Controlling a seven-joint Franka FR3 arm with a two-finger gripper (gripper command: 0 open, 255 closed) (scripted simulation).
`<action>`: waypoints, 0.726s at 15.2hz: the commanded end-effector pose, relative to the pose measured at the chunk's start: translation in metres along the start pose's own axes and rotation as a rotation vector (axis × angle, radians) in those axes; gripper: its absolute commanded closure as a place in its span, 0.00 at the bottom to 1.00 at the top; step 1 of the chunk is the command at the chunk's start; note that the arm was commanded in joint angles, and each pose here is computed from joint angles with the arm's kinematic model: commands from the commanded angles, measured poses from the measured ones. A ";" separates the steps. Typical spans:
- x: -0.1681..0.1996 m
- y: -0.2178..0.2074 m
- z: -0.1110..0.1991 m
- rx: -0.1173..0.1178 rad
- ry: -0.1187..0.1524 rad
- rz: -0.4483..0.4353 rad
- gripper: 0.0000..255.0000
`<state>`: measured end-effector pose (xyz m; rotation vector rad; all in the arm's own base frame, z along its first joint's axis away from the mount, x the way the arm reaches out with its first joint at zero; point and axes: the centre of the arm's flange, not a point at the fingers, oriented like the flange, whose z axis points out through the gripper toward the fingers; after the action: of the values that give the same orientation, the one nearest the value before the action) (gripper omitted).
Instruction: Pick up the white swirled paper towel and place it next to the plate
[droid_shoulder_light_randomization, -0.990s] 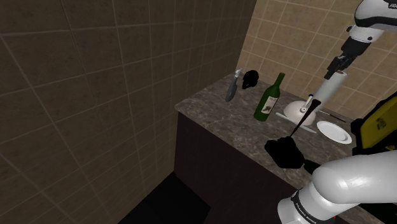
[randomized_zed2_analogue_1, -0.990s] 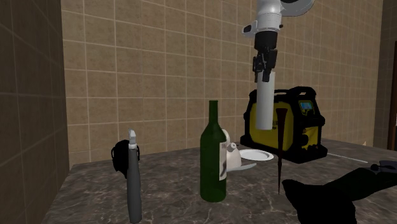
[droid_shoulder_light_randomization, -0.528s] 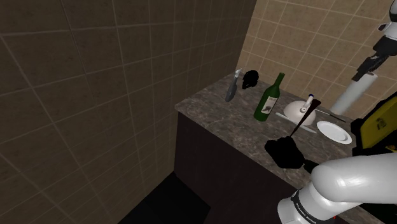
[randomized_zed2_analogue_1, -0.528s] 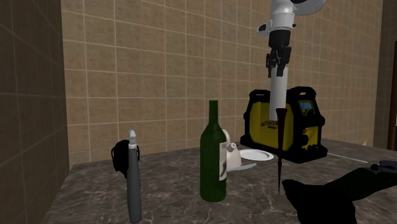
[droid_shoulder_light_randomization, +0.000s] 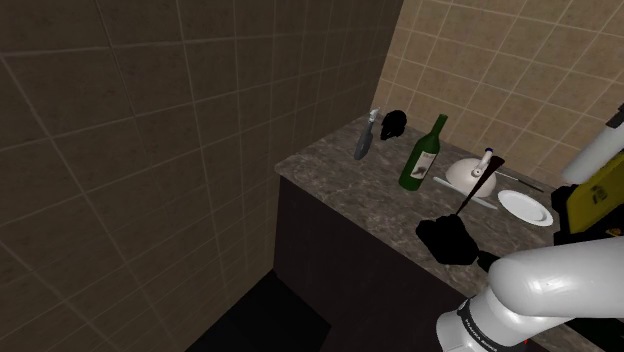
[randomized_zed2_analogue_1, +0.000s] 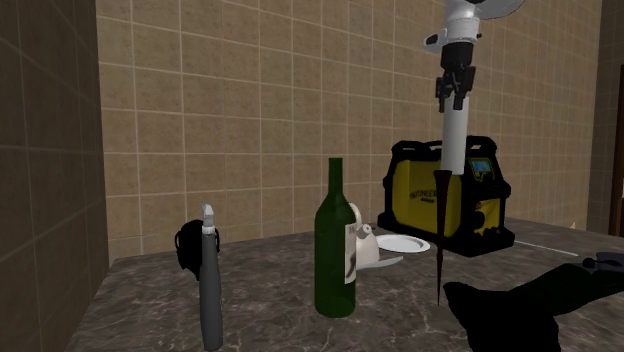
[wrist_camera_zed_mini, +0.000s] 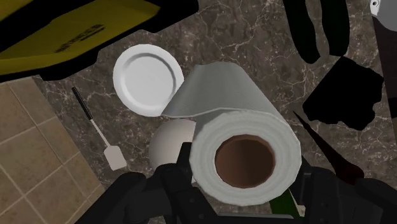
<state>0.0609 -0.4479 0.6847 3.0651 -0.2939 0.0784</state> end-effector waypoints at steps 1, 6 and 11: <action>-0.026 0.015 -0.006 0.001 0.000 -0.002 1.00; -0.028 0.013 0.020 0.001 0.000 -0.002 1.00; -0.029 0.012 0.046 0.001 0.000 -0.002 1.00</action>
<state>0.0330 -0.4564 0.6427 3.0665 -0.2916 0.0775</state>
